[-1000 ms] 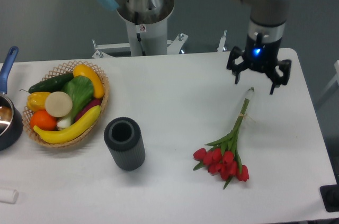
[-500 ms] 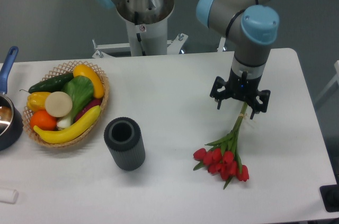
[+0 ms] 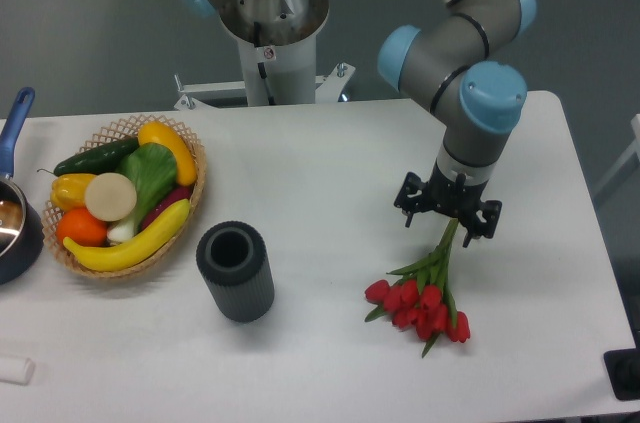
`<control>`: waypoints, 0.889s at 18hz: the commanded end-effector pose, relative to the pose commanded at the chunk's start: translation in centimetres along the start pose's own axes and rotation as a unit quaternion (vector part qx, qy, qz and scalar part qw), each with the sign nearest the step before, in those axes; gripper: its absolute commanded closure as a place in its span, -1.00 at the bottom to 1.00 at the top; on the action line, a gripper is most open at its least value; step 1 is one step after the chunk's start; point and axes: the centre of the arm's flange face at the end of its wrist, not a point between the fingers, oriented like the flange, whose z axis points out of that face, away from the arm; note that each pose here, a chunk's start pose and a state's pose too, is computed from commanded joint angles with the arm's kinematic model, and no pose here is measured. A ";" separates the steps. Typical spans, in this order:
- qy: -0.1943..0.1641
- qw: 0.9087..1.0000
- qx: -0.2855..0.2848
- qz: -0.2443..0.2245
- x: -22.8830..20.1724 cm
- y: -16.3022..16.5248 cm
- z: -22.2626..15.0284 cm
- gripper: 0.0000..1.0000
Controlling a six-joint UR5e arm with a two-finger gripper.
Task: Pick up the flowers from the table
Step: 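Lower the gripper onto the tulip stems above the flower heads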
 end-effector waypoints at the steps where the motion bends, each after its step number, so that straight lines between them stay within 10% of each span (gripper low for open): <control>1: -0.003 1.000 0.001 0.001 -0.2 0.0 0.5 -1.00; 16: -0.003 1.000 -0.007 0.011 -0.1 0.0 3.3 -0.83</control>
